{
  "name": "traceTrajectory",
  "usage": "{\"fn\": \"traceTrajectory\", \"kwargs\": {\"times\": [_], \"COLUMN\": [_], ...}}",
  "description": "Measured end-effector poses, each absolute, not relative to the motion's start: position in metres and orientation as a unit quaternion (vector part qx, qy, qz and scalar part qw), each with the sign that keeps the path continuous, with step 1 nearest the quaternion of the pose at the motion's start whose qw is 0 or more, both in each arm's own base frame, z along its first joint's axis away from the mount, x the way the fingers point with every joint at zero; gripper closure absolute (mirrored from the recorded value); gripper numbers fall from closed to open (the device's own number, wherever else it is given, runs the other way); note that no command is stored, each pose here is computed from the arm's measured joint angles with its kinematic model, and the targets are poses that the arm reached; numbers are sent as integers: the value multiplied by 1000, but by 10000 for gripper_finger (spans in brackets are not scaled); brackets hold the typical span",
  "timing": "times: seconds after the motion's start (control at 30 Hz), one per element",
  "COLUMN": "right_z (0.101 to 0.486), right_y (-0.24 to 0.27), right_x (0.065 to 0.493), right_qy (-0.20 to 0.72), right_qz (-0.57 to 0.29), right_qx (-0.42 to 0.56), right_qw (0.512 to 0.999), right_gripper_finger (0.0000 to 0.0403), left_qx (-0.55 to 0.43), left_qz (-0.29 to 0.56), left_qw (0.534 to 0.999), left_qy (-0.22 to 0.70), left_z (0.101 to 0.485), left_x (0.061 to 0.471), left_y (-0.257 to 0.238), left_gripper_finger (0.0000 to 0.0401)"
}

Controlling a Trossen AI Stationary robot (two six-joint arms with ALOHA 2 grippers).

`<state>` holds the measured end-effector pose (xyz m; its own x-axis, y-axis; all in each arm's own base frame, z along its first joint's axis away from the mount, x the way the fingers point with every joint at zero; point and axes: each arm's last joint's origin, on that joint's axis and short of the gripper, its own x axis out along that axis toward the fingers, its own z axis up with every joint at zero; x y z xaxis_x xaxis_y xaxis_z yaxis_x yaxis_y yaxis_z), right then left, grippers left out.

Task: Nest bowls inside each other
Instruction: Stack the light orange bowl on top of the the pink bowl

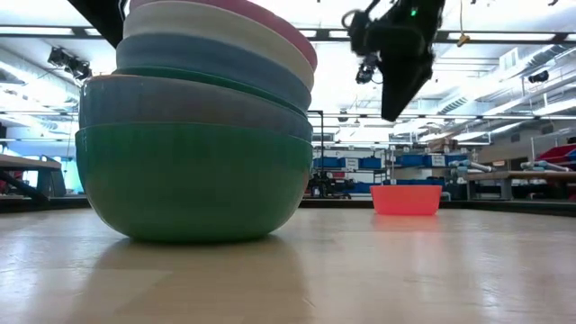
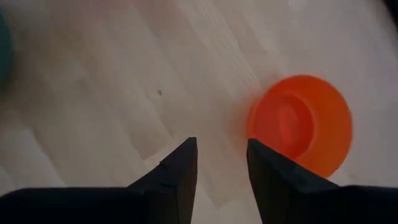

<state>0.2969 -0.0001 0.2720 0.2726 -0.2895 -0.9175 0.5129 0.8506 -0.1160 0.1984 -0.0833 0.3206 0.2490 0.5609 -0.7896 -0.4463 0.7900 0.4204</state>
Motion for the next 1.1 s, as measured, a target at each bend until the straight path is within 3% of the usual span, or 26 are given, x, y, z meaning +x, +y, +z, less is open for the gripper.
{"fn": "traceTrajectory", "kwargs": {"times": [0.27,0.57,1.1], "right_z": [248,223,174], "right_y": [-33,-48,-70], "right_x": [301,315,326], "right_qy": [575,584,637], "right_qz": [-265,-294,-334], "right_qx": [193,174,147], "right_qw": [750,736,679], "right_gripper_finger": [249,217,231], "left_qx": [55,53,52], "left_qz": [320,319,320], "left_qw": [788,790,790], "left_qy": [523,521,521], "left_z": [321,320,320], "left_x": [198,199,199], "left_y": [-83,-83,-84], "left_gripper_finger": [203,203,203]}}
